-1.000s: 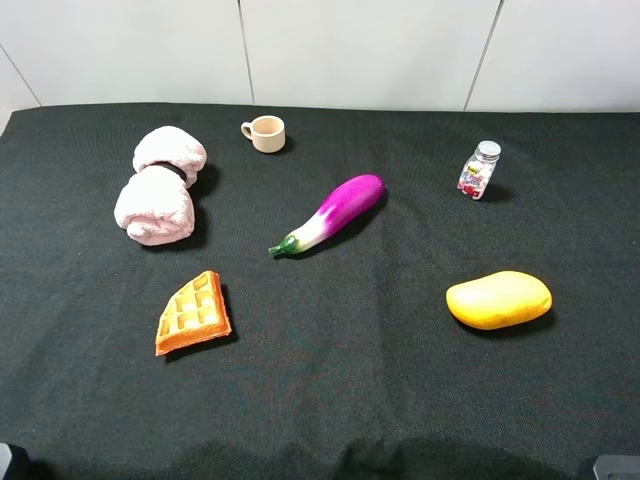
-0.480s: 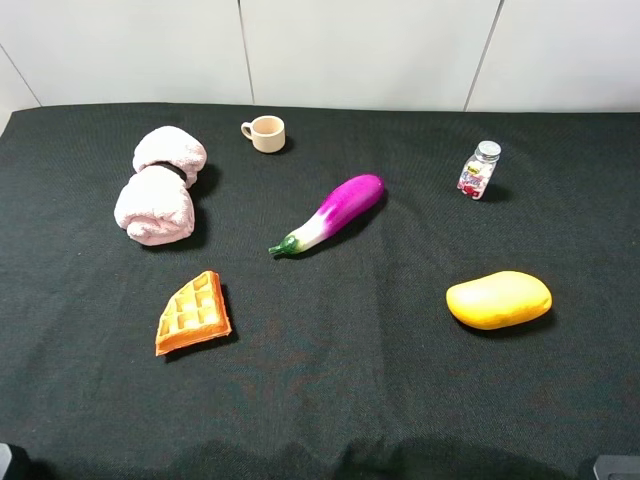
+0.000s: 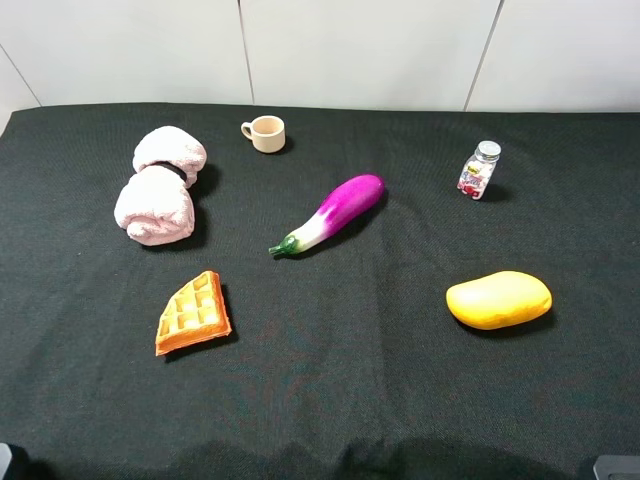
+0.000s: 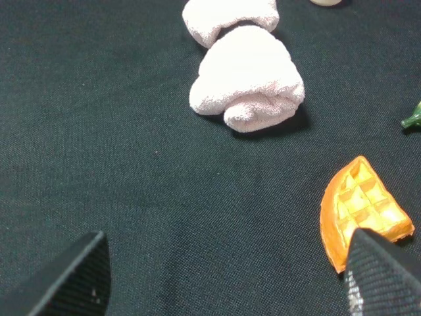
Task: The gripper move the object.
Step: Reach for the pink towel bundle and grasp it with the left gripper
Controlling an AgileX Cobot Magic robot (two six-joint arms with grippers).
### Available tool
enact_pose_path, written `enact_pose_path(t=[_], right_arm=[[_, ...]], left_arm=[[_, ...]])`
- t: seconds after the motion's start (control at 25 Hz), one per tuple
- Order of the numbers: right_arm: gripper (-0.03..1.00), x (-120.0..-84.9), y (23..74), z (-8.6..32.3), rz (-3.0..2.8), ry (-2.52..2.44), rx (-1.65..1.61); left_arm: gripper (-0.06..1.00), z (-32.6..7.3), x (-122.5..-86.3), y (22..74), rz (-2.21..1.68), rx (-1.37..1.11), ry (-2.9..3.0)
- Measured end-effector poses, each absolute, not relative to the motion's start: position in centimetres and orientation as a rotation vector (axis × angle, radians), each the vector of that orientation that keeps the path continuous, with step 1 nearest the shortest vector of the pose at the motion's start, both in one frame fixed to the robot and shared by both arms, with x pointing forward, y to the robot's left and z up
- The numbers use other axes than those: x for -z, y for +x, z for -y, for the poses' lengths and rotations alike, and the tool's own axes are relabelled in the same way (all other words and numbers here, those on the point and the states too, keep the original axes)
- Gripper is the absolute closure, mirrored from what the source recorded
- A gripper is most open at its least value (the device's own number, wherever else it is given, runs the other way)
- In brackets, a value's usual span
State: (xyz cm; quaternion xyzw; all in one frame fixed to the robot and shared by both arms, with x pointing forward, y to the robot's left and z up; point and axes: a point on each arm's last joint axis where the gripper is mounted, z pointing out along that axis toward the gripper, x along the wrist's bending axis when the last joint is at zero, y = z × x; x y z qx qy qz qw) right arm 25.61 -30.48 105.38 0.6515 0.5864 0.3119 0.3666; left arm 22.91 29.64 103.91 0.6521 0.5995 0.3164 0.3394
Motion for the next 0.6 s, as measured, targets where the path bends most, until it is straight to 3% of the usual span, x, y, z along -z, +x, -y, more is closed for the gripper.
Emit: enact_pose_path(t=[0.6], right_arm=[[0.27,-105.4,25.6,30.5,-1.507,1.674,-0.801]], left_arm=[[0.18,-29.6,-105.2,26.9,-1.702,-0.662,1.833]])
